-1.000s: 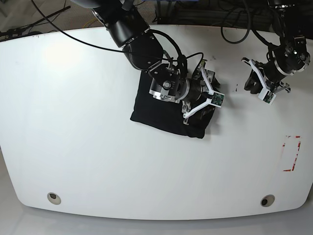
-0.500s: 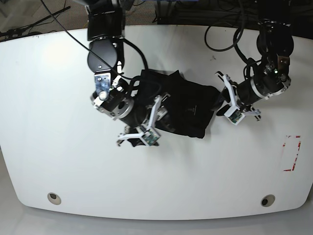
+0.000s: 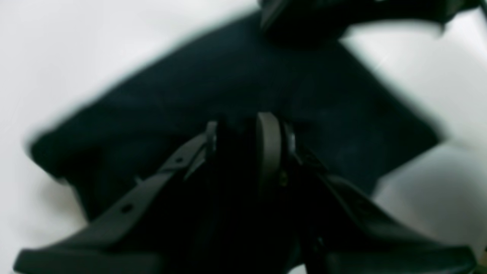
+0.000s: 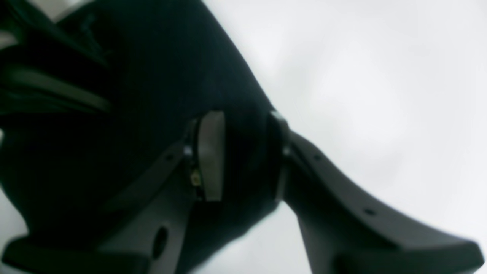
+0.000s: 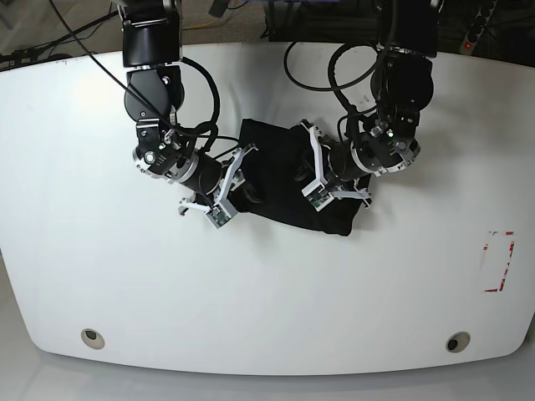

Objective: Fold the T-shirt properly
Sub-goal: 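Drag the bundle toward the left arm's side with the left gripper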

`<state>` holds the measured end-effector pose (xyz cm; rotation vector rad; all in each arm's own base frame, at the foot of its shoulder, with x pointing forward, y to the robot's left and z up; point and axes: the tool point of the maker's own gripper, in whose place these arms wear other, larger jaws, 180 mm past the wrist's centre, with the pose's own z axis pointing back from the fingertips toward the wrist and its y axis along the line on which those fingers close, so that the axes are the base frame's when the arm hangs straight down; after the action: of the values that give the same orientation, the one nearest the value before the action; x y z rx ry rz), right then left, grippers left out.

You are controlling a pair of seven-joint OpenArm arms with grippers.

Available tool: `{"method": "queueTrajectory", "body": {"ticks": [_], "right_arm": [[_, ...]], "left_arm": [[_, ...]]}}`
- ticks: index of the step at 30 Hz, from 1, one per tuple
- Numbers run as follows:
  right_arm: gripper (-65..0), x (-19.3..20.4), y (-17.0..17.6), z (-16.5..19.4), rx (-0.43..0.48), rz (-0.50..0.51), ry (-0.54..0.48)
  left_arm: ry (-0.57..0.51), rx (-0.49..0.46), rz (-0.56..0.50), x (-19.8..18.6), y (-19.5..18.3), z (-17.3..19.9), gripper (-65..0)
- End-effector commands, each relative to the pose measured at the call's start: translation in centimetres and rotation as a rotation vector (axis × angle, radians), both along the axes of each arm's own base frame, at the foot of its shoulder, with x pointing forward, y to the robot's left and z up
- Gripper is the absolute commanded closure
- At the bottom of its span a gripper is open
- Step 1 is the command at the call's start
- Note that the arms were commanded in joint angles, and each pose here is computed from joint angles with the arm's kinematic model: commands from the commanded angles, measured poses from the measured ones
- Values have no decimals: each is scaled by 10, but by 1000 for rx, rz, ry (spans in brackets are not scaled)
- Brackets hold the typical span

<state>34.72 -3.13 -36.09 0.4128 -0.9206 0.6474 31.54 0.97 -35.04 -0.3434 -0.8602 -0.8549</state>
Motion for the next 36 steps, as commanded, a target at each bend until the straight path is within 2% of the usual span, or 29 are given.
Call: {"method": "queueTrajectory", "body": {"ticks": [1, 4, 8, 11, 14, 20, 23, 28, 33, 36], "right_arm": [[-168, 10, 6, -4, 99, -14, -14], [-168, 8, 5, -26, 144, -37, 28], [-168, 14, 2, -37, 183, -61, 41], [-168, 14, -9, -42, 173, -73, 47], [-168, 18, -10, -30, 172, -67, 10], [-168, 21, -10, 19, 50, -11, -88], [-168, 23, -11, 30, 27, -8, -113], [-166, 35, -23, 11, -17, -24, -71], [-166, 40, -30, -20, -21, -41, -38], [-166, 33, -29, -27, -23, -33, -24]], "left_arm": [[22, 10, 20, 11, 12, -9, -125], [41, 38, 32, 11, 37, -25, -125], [45, 45, 43, 12, 58, -37, -125], [77, 61, 58, 15, 69, -48, -125], [38, 73, 59, 29, 75, -35, -125], [-151, 78, 24, 43, 68, 26, -125], [-192, 82, 38, 40, 72, 41, -125], [-208, 114, 55, 34, 75, 51, -125], [-190, 102, 62, 14, 68, 48, -125], [-173, 64, 75, 6, 59, 45, -126]]}}
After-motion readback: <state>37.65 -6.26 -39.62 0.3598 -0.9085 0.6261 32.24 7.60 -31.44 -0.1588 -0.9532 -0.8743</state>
